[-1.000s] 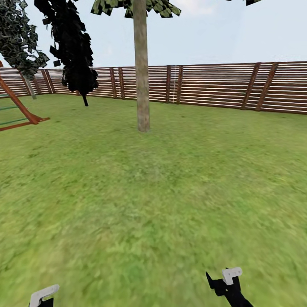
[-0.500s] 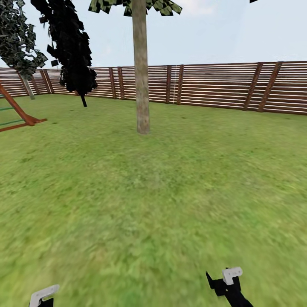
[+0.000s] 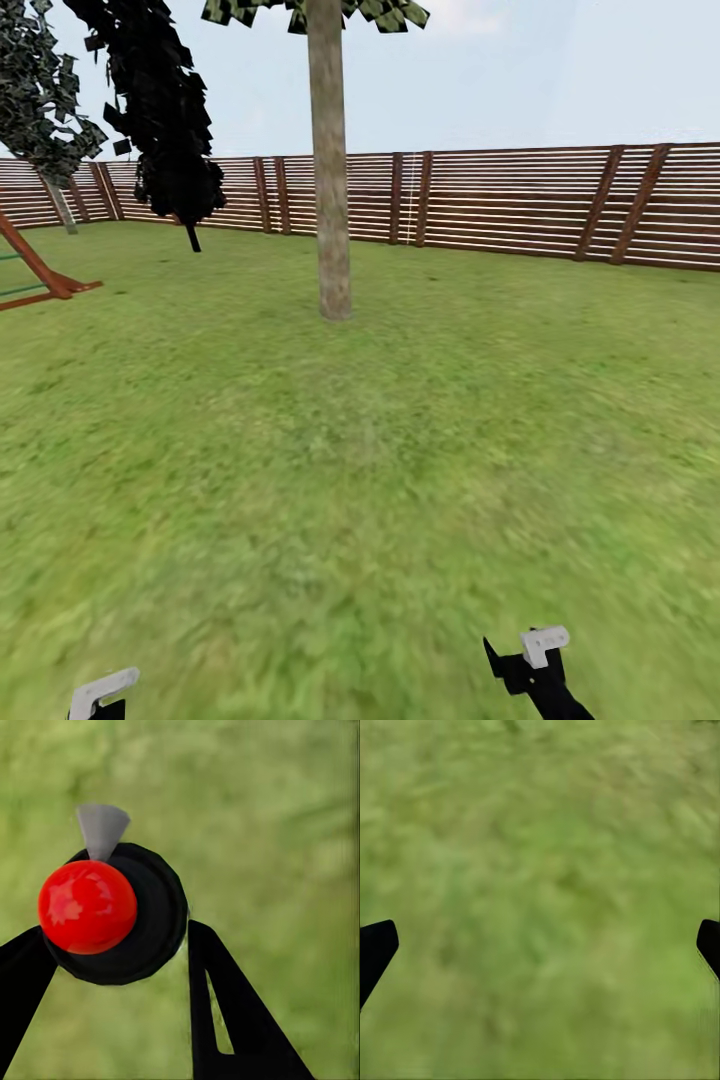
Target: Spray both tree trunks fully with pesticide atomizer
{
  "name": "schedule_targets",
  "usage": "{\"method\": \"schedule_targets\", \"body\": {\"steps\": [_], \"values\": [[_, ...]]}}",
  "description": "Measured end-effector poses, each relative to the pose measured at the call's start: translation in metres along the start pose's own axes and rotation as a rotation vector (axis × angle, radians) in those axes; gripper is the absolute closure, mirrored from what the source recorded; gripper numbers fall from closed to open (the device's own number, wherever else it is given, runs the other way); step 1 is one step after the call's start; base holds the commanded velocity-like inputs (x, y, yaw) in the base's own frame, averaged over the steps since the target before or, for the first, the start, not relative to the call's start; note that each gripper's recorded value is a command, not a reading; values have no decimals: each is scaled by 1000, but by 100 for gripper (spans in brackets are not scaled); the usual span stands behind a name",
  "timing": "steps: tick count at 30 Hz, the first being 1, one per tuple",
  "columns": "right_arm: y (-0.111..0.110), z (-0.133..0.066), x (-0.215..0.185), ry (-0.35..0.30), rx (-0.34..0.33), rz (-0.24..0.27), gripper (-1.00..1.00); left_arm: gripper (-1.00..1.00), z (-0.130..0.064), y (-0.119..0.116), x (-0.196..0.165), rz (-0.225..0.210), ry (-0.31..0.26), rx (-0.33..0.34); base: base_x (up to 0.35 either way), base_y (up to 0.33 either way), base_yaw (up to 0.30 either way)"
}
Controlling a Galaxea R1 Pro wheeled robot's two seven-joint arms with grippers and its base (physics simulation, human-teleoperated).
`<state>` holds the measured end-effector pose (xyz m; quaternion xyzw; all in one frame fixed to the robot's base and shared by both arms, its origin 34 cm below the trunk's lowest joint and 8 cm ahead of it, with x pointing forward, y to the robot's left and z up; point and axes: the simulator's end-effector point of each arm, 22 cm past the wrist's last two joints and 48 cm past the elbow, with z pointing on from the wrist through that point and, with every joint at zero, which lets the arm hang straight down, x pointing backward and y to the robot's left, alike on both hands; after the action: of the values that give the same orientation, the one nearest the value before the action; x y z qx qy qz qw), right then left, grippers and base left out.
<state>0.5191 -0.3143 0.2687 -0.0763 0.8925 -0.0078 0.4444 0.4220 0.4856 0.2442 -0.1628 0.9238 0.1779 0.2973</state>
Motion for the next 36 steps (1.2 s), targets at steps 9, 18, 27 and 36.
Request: {"method": "schedule_targets", "body": {"steps": [9,18,27,36], "values": [[0,0,0,0,0,0,-100,100,0,0,0,0,0,0,341,0,0],[0,0,0,0,1,0,-100,100,0,0,0,0,0,0,341,0,0],[0,0,0,0,0,0,-100,100,0,0,0,0,1,0,341,0,0],[0,0,0,0,0,0,-100,100,0,0,0,0,1,0,341,0,0]]}}
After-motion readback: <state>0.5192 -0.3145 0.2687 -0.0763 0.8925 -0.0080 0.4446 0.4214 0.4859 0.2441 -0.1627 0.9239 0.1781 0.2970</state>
